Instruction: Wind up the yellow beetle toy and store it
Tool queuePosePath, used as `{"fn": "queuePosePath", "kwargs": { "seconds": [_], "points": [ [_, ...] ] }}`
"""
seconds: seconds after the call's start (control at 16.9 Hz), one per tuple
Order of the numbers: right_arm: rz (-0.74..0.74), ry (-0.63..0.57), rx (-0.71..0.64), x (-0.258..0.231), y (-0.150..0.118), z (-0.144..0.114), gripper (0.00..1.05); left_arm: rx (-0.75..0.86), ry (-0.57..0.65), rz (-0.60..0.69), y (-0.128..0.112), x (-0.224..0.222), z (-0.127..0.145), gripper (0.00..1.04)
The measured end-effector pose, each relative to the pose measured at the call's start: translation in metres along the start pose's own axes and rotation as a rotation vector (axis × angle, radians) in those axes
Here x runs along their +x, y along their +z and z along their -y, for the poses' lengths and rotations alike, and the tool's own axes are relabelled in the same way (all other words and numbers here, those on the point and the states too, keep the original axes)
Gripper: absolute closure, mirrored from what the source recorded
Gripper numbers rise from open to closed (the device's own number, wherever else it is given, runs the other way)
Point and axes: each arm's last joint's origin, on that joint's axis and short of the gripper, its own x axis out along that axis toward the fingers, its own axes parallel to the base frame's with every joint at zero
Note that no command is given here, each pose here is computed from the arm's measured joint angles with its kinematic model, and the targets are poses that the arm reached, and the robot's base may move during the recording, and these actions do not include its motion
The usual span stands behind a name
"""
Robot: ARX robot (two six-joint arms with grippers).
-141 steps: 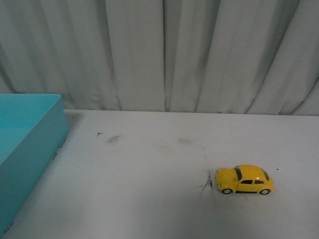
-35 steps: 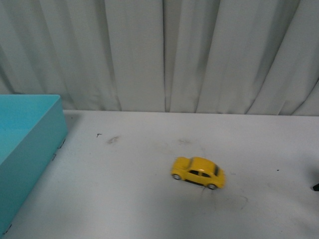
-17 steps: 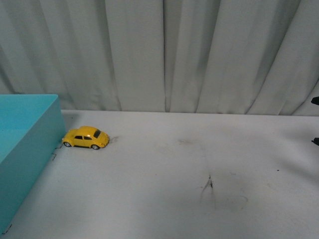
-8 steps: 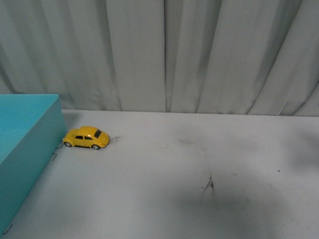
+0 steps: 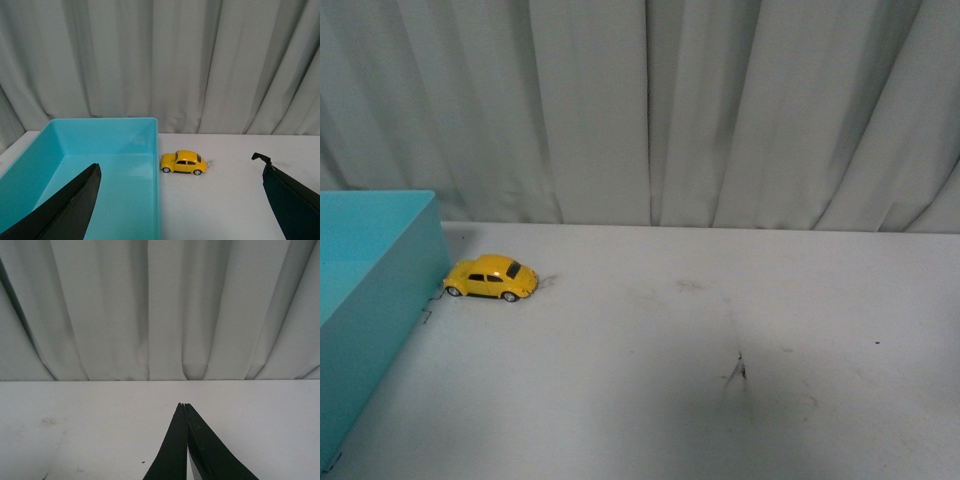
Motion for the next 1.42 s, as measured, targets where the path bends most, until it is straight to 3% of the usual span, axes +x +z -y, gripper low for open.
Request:
{"fn": "queuePosePath", "kwargs": {
  "seconds": [0.24,1.42],
  "points": [
    [0.035,0.021,-0.001,-0.028,0.017,-0.015,1.03,0.0,-0.001,0.0,0.0,0.0,0.0,0.07],
    [0.046,0.01,-0.001,-0.085,0.02,-0.014,1.03,0.0,0.0,0.0,0.0,0.0,0.0,0.07]
  ]
}}
